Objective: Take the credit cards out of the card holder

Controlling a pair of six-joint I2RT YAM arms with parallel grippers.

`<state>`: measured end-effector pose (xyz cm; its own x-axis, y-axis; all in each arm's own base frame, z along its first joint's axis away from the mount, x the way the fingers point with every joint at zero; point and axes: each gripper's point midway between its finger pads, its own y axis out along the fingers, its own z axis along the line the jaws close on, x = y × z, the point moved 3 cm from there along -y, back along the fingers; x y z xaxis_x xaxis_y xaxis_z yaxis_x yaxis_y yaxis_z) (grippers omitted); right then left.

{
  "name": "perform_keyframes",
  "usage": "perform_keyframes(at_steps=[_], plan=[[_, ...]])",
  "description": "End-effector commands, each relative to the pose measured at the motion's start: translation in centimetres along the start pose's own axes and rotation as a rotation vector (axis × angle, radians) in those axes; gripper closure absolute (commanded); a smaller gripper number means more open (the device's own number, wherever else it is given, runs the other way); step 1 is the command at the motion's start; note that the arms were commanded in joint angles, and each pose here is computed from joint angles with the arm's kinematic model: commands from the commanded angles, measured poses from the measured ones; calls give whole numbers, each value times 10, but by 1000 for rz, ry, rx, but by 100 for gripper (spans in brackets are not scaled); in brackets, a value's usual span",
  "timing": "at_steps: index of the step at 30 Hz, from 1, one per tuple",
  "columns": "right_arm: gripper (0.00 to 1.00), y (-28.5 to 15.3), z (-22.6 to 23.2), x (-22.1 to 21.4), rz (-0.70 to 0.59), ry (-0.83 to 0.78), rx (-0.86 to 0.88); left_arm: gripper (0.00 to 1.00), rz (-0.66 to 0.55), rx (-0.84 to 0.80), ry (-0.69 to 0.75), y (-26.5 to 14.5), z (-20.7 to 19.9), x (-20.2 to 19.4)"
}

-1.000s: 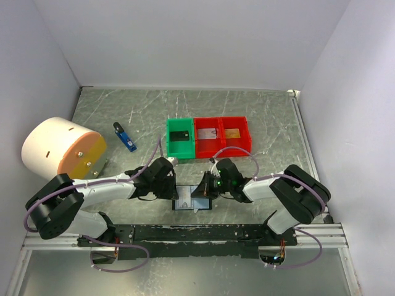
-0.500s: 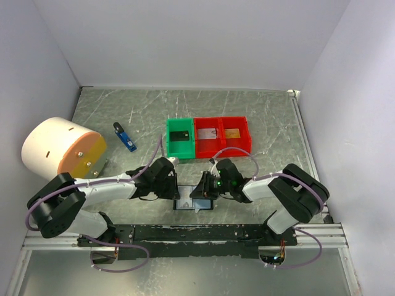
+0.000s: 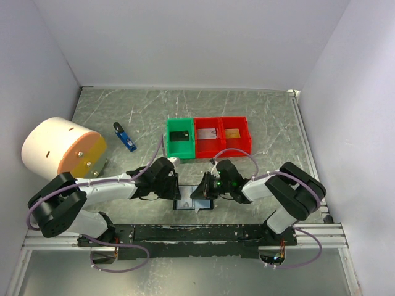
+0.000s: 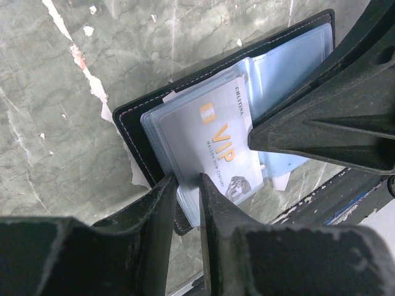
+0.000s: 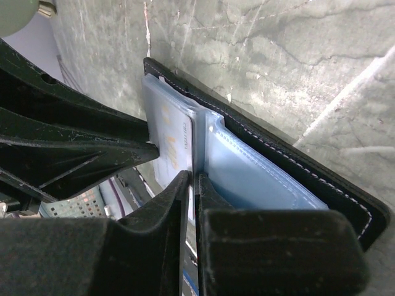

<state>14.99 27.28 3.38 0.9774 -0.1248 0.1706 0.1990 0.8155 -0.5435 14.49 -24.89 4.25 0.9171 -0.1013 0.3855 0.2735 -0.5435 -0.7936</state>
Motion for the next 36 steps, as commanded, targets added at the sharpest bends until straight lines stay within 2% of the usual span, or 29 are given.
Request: perform_keyframes(at_steps=[1,3,8,15,20,29,36], plan=[[93,-2,10,4,-29,-30,22,67,54,-63,29,6,-9,-15],[92,-3,12,5,-28,-39,26,68,44,-72,27,5,-12,-13],[82,-5,15,4,-21,-44,36,74,20,-59,21,3,-14,-7],[80,-4,20,0,10,-65,66,85,37,-58,29,6,-16,-10],[79,0,8,2,-1,-85,-64,89,40,-60,36,10,-19,-9],[99,-8,15,6,-43,-117,-50,93,52,-18,43,14,-15,-12],[100,-16,14,8,-71,-129,-63,93,36,78,37,9,-1,-12]])
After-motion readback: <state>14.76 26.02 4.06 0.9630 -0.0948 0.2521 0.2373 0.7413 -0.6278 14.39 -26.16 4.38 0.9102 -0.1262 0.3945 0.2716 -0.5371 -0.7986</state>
